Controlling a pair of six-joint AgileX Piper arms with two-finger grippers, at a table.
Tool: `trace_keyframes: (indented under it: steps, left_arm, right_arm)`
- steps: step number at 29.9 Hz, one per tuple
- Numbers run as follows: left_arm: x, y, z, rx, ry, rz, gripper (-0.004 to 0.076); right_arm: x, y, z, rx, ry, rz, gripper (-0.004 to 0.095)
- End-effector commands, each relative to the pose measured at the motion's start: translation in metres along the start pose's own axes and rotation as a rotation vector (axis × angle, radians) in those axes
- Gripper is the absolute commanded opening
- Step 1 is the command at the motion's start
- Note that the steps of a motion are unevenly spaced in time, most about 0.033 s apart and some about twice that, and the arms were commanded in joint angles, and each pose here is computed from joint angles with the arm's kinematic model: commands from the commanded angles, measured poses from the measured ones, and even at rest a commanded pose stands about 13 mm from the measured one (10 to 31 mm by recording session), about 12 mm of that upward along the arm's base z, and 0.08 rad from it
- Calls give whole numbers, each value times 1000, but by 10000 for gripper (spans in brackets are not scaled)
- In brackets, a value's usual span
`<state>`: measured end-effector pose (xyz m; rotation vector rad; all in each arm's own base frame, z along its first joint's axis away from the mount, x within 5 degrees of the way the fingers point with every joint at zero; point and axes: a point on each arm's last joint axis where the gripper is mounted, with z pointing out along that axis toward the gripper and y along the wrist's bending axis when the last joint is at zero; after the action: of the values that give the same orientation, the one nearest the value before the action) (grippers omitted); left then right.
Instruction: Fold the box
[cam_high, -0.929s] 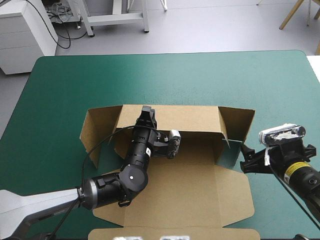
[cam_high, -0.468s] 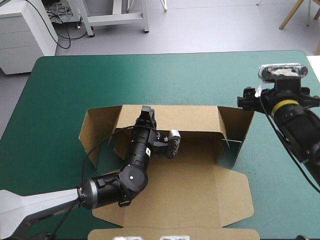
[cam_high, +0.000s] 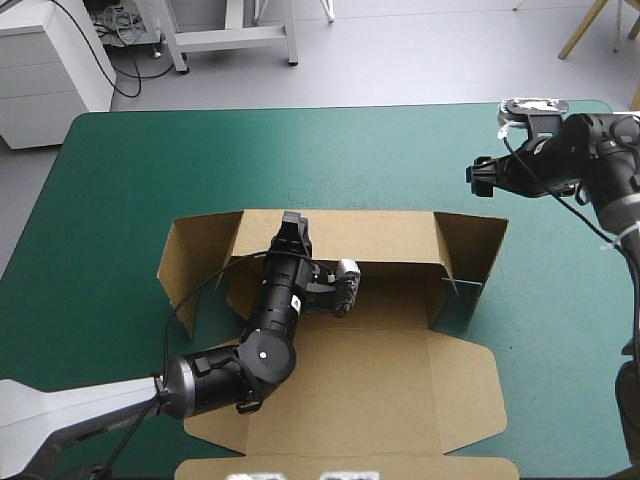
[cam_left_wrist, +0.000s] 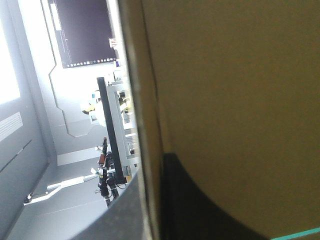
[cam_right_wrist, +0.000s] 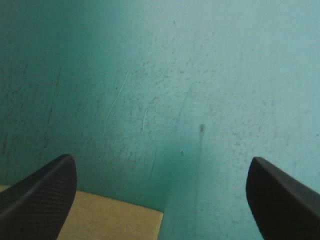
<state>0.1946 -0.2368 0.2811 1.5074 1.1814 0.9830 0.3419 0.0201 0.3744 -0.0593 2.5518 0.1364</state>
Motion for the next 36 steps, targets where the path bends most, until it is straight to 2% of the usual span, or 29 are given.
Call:
trace_keyframes:
  steps: [1, 2, 9, 18, 29, 36]
  left_arm:
    - [5, 22, -8, -108, 13, 5, -10]
    - [5, 22, -8, -108, 13, 5, -10]
    - [5, 22, -8, -107, 17, 3, -10]
    - [5, 22, -8, -107, 18, 3, -10]
    - [5, 22, -8, -107, 18, 3, -10]
    - [5, 22, -8, -106, 15, -7, -10]
  right_arm:
    - [-2, 3, -17, -52, 24, -42, 834]
    - [2, 4, -16, -57, 64, -62, 830]
    - [15, 4, -22, -62, 75, -73, 823]
    - [64, 5, -20, -78, 165, -58, 823]
    - [116, 18, -34, -194, -15, -30, 818]
    - [149, 35, -20, -371, -144, -115, 818]
